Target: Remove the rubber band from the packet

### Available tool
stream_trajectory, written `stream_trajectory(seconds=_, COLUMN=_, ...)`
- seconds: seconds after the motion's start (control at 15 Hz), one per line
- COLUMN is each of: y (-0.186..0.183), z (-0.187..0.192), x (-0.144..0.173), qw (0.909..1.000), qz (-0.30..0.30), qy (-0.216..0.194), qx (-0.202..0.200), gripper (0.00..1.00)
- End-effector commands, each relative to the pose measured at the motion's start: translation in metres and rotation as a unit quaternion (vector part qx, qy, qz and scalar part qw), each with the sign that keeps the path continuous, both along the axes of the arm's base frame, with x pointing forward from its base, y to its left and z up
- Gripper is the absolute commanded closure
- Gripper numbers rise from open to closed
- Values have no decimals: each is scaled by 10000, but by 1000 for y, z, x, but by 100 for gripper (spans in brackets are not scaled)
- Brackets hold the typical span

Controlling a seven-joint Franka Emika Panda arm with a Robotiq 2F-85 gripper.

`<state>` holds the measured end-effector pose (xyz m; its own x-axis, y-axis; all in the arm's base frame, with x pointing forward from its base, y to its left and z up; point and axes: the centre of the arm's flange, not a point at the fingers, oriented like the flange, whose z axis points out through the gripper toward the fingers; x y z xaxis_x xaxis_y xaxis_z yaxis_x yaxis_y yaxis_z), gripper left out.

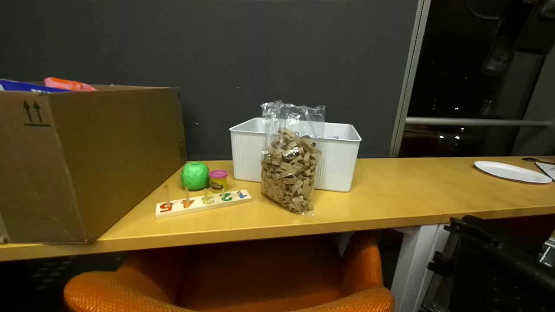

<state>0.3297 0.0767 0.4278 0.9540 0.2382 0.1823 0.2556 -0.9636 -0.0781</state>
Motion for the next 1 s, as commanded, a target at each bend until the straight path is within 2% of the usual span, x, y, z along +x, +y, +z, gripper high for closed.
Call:
stream_trajectory(seconds=0.0, y=0, z=0, x=0, qw=10000, qz=0, qy=-4, qx=1, gripper=0)
stream_trajectory(seconds=0.33, y=0, z=1, x=0, qw=10000, qz=0, qy=-7, qx=1, gripper=0)
stream_trajectory(seconds=0.47, y=-10, z=10, x=10, qw=9999, qz=-123, qy=-52, qx=-60, gripper=0)
stream_trajectory(seconds=0.67, y=-40, z=29, x=36, qw=9991, qz=-201, qy=-199, qx=-312, gripper=0)
stream_trajectory(seconds=0.93, y=-80, z=43, x=97, qw=9973, qz=-245, qy=-244, qx=-650, gripper=0)
